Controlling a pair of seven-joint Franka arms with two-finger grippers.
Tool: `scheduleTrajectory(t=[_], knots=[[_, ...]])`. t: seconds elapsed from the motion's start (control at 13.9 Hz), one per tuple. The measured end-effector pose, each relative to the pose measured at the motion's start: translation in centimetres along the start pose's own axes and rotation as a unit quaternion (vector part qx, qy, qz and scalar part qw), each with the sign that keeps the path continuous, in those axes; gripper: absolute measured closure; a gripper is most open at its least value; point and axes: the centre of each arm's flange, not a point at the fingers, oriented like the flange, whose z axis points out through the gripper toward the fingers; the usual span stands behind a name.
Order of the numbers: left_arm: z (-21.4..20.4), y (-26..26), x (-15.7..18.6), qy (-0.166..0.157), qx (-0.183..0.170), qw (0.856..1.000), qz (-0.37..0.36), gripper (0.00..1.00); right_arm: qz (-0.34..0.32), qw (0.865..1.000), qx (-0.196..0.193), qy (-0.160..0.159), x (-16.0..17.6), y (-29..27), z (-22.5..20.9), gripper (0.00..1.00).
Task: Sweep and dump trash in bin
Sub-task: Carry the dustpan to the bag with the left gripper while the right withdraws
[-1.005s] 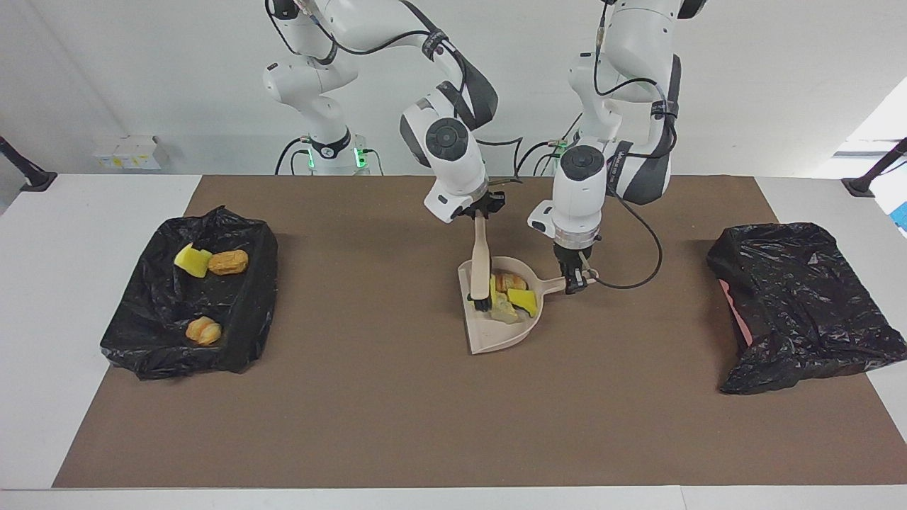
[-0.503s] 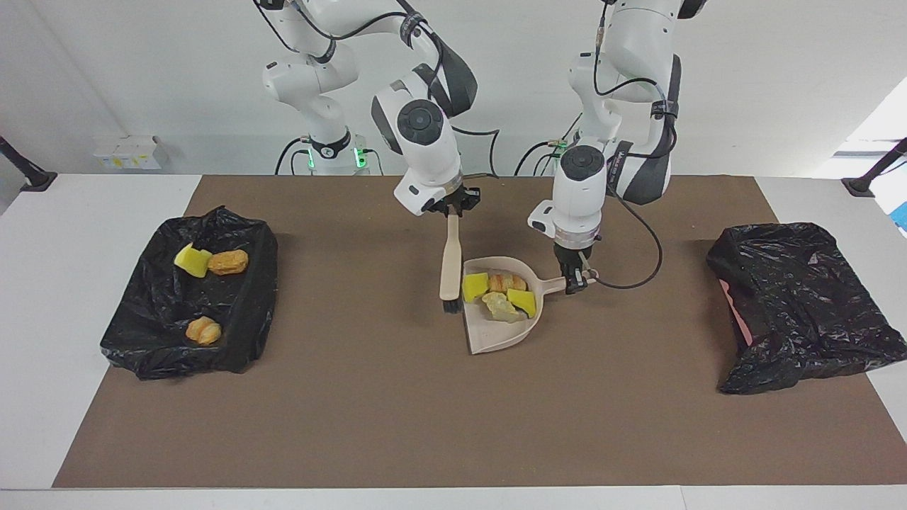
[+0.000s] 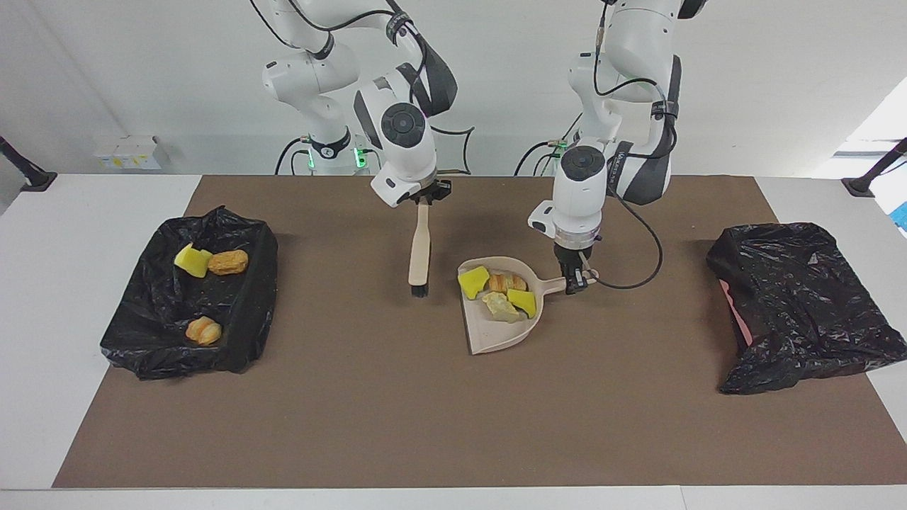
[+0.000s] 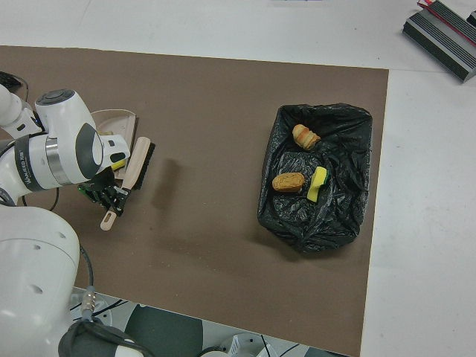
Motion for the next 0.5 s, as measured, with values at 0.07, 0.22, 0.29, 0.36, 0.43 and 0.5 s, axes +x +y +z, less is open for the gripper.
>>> scheduleTrajectory(t=[0.07,0.22,0.29,0.36,0.43,0.5], knots=[[0.0,0.0,0.0,0.0,0.0,1.0,0.0,0.69,-0.005,1.0,-0.007,-0.003,-1.4,0.1,0.9,0.73],[0.0,0.0,-0.1,0.0,0.0,1.0,0.001,0.69,-0.019,1.0,-0.023,-0.005,-4.4,-0.4,2.4,0.73],[0.0,-0.2,-0.3,0.0,0.0,1.0,-0.001,0.69,-0.025,0.999,-0.031,-0.004,-6.0,-1.0,3.1,0.73],[0.0,-0.4,-0.6,0.001,0.002,1.0,0.001,0.69,-0.03,0.999,-0.038,-0.003,-7.4,-1.6,3.7,0.73],[0.0,-0.8,-1.2,0.002,0.004,1.0,0.005,0.69,-0.033,0.998,-0.044,-0.002,-8.5,-2.1,4.3,0.73],[0.1,-1.5,-2.2,0.002,0.005,1.0,0.006,0.69,-0.035,0.998,-0.048,-0.002,-9.2,-2.0,5.0,0.73]])
